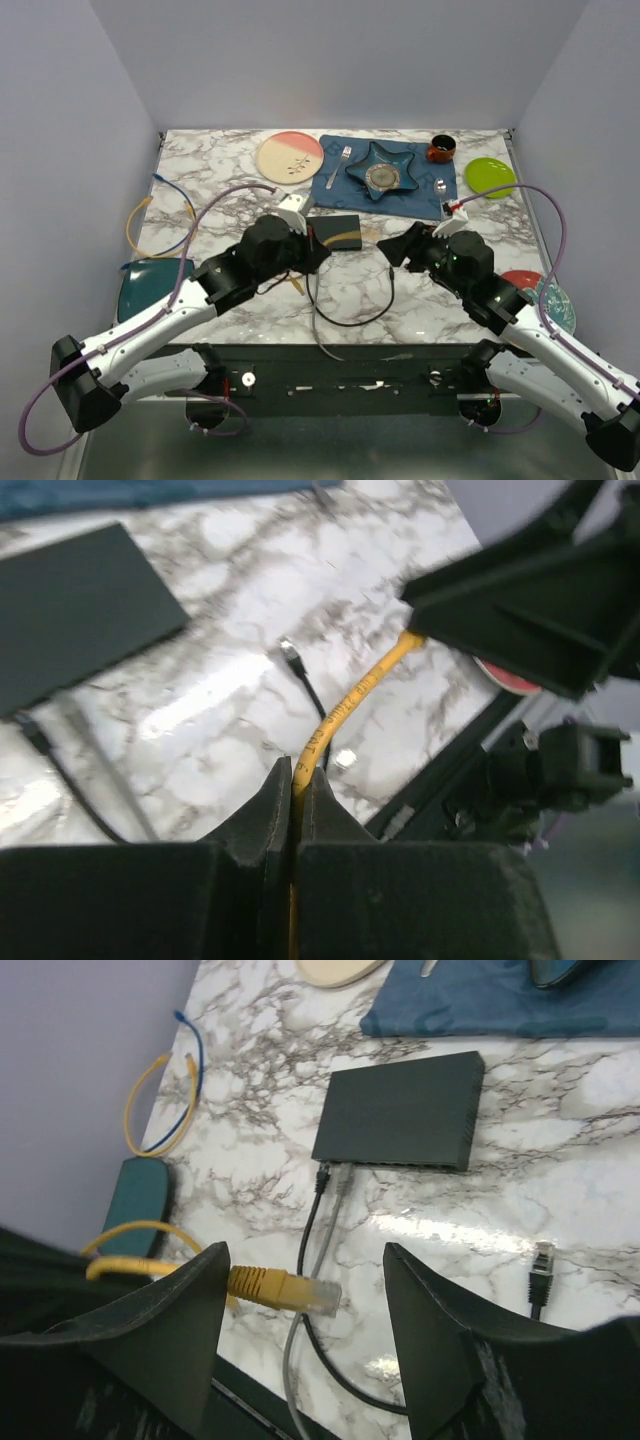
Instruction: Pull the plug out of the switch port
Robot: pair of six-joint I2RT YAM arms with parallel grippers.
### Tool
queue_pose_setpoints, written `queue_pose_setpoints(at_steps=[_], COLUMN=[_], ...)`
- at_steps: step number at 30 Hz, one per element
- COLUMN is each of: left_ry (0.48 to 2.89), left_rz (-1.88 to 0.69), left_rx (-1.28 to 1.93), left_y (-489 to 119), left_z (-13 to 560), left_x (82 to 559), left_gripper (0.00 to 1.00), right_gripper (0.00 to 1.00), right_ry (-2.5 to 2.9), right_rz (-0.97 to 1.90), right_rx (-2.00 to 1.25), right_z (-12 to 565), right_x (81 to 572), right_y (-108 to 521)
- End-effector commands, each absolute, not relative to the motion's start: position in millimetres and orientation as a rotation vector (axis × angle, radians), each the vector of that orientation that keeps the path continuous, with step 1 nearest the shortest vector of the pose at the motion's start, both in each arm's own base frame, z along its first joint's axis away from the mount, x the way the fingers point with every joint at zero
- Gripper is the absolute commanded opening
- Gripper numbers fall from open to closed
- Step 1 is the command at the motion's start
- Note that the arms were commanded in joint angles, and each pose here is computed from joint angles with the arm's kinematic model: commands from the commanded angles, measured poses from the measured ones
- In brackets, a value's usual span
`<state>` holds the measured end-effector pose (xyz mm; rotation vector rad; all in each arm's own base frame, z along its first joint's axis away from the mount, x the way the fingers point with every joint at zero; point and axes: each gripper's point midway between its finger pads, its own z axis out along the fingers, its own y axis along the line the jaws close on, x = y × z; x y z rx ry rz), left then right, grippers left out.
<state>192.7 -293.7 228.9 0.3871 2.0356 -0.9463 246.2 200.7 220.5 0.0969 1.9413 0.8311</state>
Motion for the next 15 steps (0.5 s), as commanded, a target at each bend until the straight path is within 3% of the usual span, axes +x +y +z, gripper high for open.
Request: queue_pose_setpoints(at_steps=[1, 10, 11, 13, 14, 15], left_ry=[2.159, 2.078, 2.049, 2.044, 2.038, 2.053], left_rz=[-0.545, -0.354, -0.308, -0.245, -0.208, -0.180], left_rx=[0.059, -0.541, -0.650, -0.776, -0.837, -0.869], left_y=[-199.7, -49.8, -11.6, 24.9, 45.7, 53.3], left_z=[223.4, 272.0, 273.0, 271.7, 269.4, 262.9], left_x=[250.8, 373.0, 385.6, 414.8, 422.4, 429.3], left_gripper=[0.00, 0.00, 0.36, 0.72, 0.94, 0.99], right_gripper=[0.68, 0.65, 0.65, 0.65, 0.65, 0.65], right_ry=[2.009, 2.061, 2.058, 2.049, 2.043, 2.041], right_rz=[0.674, 0.693, 0.686, 0.689, 0.687, 0.684], right_rx=[0.159, 0.087, 0.086, 0.078, 0.065, 0.059], right_z=[181.7, 161.7, 161.4, 163.5, 165.4, 166.8], right_x=[243.3, 232.7, 232.9, 231.9, 232.4, 232.6], right_y=[173.7, 178.5, 177.1, 177.1, 177.0, 176.9])
